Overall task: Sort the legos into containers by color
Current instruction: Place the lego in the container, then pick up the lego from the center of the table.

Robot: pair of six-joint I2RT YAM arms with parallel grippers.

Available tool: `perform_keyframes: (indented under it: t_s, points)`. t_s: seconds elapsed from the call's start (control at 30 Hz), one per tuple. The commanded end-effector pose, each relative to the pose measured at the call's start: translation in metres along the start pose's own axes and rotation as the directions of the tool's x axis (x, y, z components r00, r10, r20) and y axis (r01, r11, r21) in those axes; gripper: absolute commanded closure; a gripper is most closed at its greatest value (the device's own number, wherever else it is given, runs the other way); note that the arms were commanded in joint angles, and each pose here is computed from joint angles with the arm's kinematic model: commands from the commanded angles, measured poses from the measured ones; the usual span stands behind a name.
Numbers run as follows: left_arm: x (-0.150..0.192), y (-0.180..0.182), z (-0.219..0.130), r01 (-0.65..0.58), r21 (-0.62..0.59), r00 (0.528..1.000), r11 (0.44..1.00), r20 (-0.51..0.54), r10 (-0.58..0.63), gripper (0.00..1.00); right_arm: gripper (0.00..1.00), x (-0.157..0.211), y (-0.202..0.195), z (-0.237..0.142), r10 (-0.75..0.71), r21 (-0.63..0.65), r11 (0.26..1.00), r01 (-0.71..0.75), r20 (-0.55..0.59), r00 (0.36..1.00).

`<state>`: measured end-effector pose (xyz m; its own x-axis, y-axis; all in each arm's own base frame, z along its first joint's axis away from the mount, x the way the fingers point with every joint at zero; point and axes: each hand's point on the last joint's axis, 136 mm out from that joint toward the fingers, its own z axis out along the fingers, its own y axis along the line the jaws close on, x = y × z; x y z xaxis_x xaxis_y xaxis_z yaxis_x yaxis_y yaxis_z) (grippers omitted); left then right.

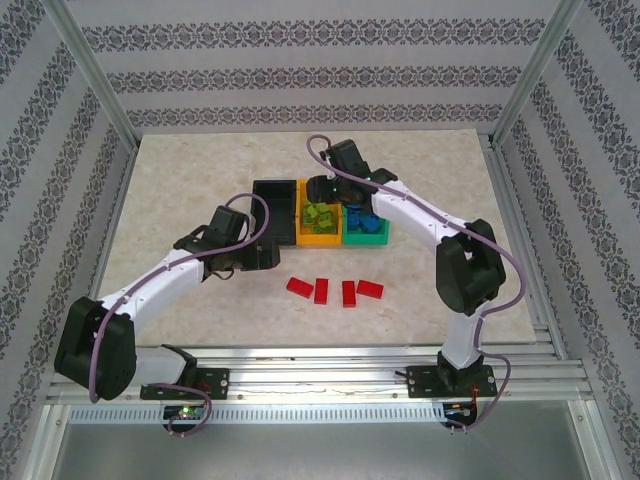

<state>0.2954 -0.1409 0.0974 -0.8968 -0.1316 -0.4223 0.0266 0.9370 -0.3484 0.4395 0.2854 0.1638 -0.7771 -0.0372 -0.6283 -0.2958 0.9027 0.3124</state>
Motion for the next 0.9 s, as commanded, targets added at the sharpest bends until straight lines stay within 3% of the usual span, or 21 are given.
perform_keyframes:
  t_s: [0.0,0.27,0.47,0.73,0.87]
  points:
    - [0.003,0.011,0.003,0.034,-0.034,0.999,0.999,-0.019,-0.035,0.00,0.45,0.011,0.004,-0.016,0.005,-0.038,0.999,-0.005,-0.007,1.000]
    - [0.001,0.020,0.013,0.123,-0.089,0.991,0.988,-0.045,-0.127,0.00,0.45,0.060,-0.003,-0.040,0.019,-0.037,0.999,-0.020,-0.036,0.999]
    - [-0.001,0.014,0.024,0.222,-0.045,0.974,0.974,-0.047,-0.224,0.00,0.44,0.089,-0.013,-0.050,0.029,-0.007,1.000,-0.029,-0.053,0.998]
    - [-0.009,0.010,0.052,0.515,0.003,0.857,0.857,-0.026,-0.514,0.12,0.44,0.111,-0.019,-0.056,0.024,0.004,1.000,-0.023,-0.056,0.998]
    - [-0.013,0.019,0.059,0.593,-0.034,0.805,0.804,0.009,-0.593,0.21,0.44,0.116,-0.017,-0.059,-0.009,-0.018,1.000,0.008,-0.069,0.998]
